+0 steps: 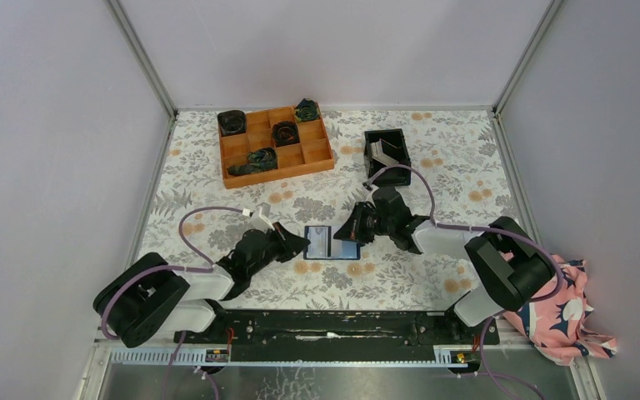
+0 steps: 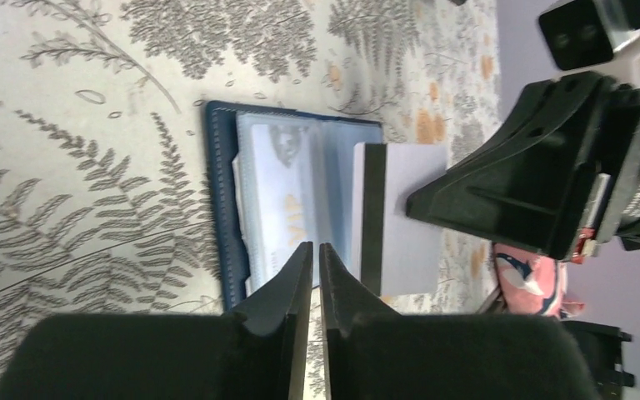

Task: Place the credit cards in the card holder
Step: Insert the credit card into the card holder.

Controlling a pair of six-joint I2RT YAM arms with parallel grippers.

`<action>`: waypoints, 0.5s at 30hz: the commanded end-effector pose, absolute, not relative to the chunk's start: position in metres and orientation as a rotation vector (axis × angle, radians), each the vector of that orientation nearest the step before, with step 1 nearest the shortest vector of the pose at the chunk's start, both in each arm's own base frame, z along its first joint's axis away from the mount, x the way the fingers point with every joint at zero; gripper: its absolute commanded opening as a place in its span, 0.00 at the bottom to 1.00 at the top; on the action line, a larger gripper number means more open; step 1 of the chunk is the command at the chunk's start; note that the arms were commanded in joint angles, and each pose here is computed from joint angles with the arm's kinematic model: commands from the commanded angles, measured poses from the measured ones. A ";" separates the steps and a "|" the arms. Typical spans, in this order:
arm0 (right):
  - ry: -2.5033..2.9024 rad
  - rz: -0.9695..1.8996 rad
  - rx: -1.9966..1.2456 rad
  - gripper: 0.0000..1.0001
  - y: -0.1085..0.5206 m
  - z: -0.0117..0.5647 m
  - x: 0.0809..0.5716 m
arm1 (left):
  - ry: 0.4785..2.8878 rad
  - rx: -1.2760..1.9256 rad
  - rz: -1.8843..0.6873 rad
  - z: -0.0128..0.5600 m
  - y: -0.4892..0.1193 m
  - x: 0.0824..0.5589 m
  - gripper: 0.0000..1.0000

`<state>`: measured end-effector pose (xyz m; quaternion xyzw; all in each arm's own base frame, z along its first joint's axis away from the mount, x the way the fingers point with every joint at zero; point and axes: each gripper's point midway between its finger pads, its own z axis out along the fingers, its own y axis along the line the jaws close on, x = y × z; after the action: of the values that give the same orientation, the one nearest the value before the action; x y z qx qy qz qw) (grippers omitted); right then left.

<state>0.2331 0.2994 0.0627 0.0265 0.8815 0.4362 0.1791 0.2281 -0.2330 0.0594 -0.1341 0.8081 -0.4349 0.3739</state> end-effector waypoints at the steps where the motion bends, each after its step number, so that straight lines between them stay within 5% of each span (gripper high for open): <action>1: 2.481 1.098 0.051 0.00 0.294 0.058 0.255 | 2.122 -0.326 -0.991 0.043 -0.224 0.234 0.12; 15: 2.517 1.048 0.054 0.00 0.290 0.040 0.267 | 2.188 -0.300 -0.953 0.024 -0.231 0.235 0.11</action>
<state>0.2511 0.2885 0.0356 0.0248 0.9073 0.3770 0.1846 0.2264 -0.2266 0.0195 -0.1267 0.8521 -0.3730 0.3446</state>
